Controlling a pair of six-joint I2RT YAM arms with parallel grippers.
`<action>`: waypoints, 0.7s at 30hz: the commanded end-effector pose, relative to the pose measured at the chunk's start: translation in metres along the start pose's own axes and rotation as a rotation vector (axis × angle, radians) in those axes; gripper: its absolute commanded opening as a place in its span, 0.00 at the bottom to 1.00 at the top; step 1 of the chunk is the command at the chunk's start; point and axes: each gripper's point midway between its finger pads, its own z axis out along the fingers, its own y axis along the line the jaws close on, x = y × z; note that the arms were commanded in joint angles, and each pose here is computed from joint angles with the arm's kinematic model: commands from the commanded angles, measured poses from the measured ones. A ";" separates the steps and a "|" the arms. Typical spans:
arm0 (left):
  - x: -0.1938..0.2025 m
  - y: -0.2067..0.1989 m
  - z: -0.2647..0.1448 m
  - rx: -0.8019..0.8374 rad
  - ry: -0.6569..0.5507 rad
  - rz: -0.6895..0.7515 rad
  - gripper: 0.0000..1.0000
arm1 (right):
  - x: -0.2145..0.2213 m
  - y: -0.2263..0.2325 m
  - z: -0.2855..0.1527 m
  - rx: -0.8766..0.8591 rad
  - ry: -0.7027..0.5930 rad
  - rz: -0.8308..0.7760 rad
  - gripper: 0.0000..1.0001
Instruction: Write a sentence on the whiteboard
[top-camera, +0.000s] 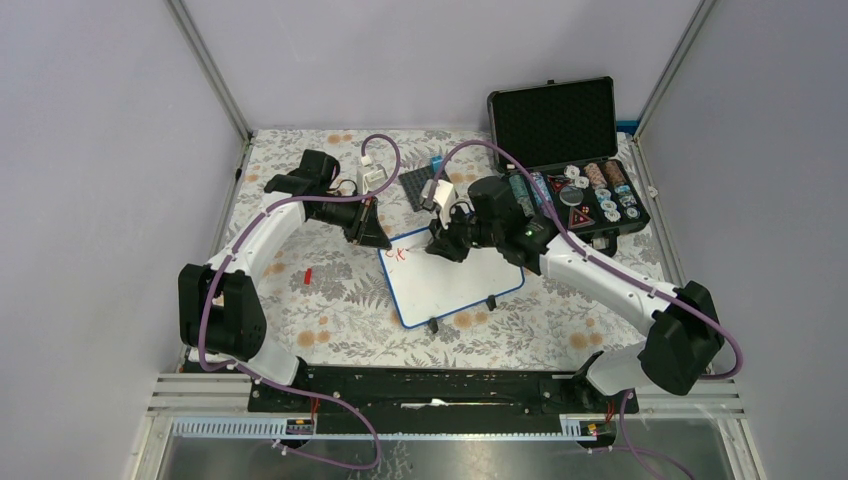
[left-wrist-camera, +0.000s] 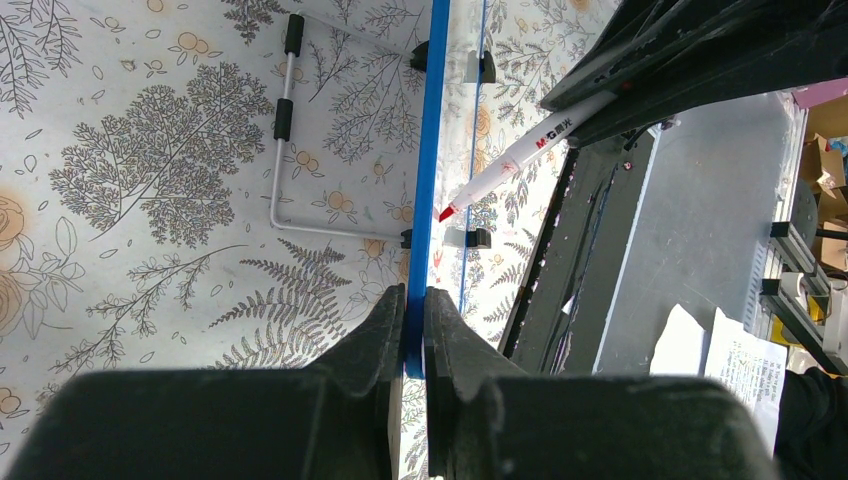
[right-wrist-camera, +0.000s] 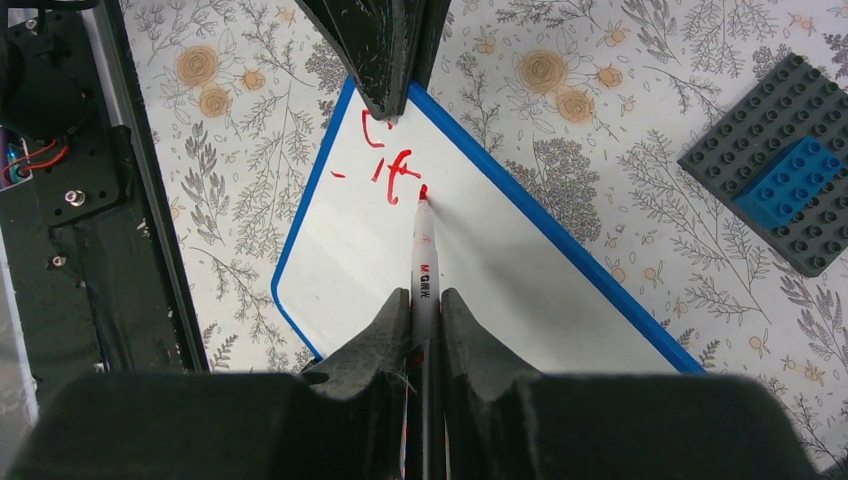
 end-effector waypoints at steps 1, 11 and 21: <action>-0.006 -0.001 -0.003 -0.019 -0.024 0.049 0.00 | 0.000 -0.003 -0.006 0.031 -0.009 -0.025 0.00; -0.006 -0.001 -0.003 -0.016 -0.023 0.044 0.00 | 0.012 0.009 -0.007 -0.018 0.015 -0.018 0.00; -0.006 -0.001 -0.002 -0.017 -0.022 0.044 0.00 | 0.004 0.008 -0.004 -0.018 0.005 -0.021 0.00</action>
